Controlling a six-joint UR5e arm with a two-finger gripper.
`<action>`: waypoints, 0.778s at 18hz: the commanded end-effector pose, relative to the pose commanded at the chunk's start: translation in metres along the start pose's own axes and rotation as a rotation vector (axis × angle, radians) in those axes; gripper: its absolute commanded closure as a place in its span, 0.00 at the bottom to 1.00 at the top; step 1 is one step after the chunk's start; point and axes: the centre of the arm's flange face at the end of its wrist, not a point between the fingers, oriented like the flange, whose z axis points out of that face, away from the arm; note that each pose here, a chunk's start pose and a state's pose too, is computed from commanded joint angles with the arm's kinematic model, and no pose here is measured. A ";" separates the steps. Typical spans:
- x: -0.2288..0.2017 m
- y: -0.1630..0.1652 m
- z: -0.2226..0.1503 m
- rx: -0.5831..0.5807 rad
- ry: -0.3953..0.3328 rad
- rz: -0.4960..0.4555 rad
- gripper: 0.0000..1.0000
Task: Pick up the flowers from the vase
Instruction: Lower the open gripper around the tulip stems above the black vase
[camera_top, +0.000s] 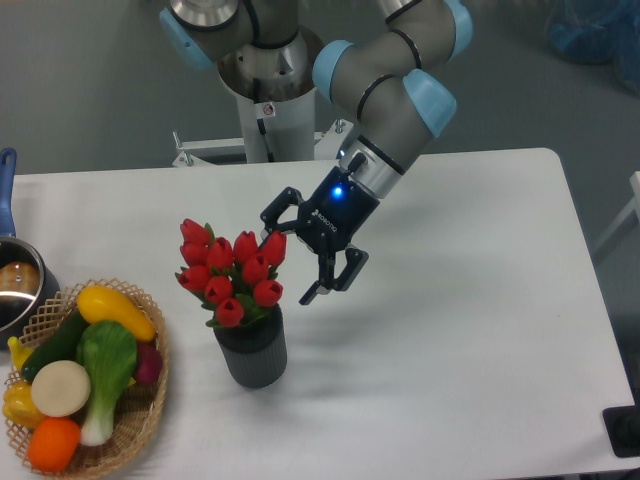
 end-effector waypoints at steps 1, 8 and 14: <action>0.001 0.000 0.003 0.000 0.007 0.002 0.00; 0.009 0.000 0.023 -0.001 0.047 0.045 0.00; 0.012 -0.005 0.040 0.002 0.079 0.075 0.00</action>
